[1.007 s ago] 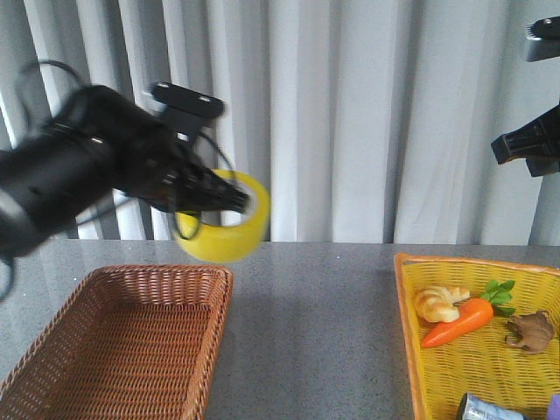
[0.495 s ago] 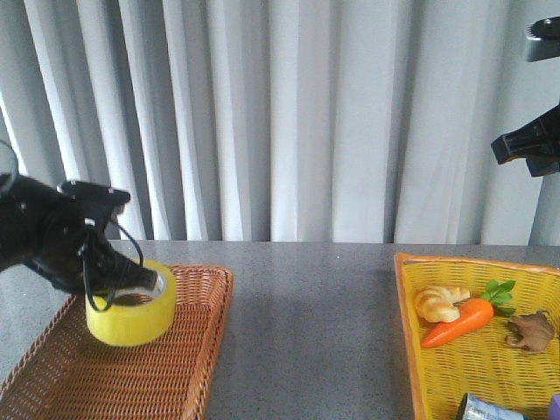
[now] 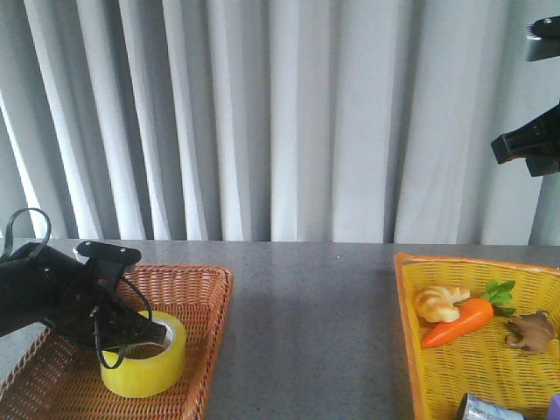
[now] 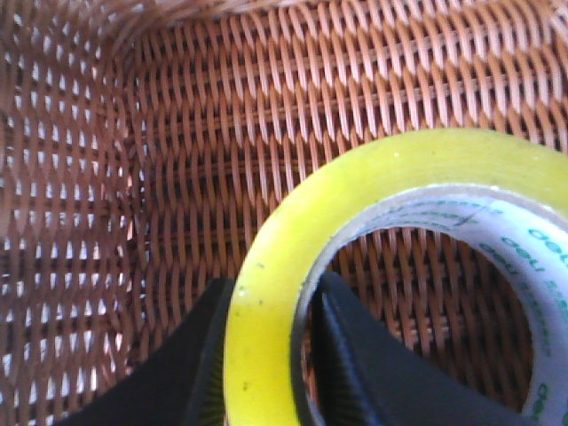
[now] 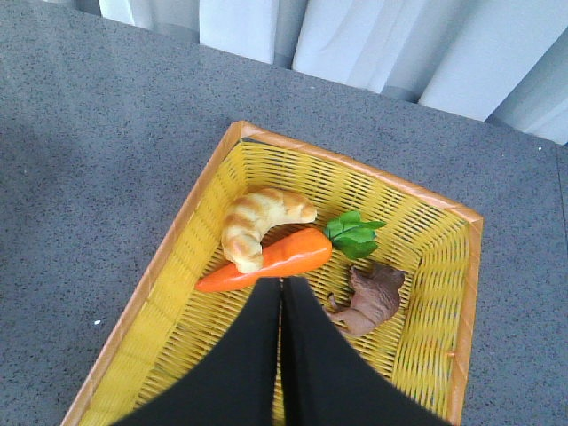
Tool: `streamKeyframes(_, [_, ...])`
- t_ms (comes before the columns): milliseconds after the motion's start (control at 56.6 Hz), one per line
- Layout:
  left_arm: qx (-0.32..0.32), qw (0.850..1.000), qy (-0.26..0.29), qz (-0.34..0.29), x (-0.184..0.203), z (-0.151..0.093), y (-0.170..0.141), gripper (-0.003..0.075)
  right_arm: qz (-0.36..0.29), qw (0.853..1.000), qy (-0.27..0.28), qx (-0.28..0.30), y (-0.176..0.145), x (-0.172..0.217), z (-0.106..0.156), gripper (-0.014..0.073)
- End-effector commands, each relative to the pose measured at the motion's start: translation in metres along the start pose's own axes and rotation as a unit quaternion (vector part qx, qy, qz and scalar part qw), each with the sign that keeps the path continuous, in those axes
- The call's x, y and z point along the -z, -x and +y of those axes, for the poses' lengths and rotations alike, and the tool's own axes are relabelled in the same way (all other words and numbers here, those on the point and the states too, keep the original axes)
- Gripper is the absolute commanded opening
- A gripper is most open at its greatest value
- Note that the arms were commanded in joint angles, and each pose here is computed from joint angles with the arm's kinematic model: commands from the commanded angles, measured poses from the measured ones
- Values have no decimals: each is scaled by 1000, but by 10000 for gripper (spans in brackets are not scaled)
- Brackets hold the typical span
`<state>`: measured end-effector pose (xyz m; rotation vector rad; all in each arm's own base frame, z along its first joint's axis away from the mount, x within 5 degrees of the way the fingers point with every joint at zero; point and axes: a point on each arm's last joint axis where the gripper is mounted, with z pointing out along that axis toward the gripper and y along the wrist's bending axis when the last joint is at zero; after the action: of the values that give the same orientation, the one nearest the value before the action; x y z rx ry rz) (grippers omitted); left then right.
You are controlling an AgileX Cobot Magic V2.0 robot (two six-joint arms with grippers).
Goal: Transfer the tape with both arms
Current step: 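Lower the tape into the brown basket and open the left gripper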
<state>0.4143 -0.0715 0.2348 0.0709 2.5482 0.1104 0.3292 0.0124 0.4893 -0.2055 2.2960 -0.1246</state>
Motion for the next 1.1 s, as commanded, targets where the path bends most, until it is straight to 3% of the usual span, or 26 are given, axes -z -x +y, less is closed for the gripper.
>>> streamKeyframes(0, [17, 997, -15, -71, 23, 2, 19, 8, -41, 999, -11, -2, 4, 24, -4, -8])
streamKeyframes(283, [58, 997, -17, -54, 10, 3, 16, 79, -41, 999, -11, -2, 4, 24, -4, -8])
streamKeyframes(742, [33, 997, -16, -64, 17, 4, 20, 465, -41, 999, -11, -2, 4, 24, -4, -8])
streamKeyframes(901, [41, 994, -20, -98, 46, 5, 38, 465, -41, 999, -11, -2, 4, 24, -4, -8])
streamKeyframes(1078, [57, 977, -36, -204, 125, 14, 68, 380, -41, 999, -11, -2, 4, 24, -4, -8])
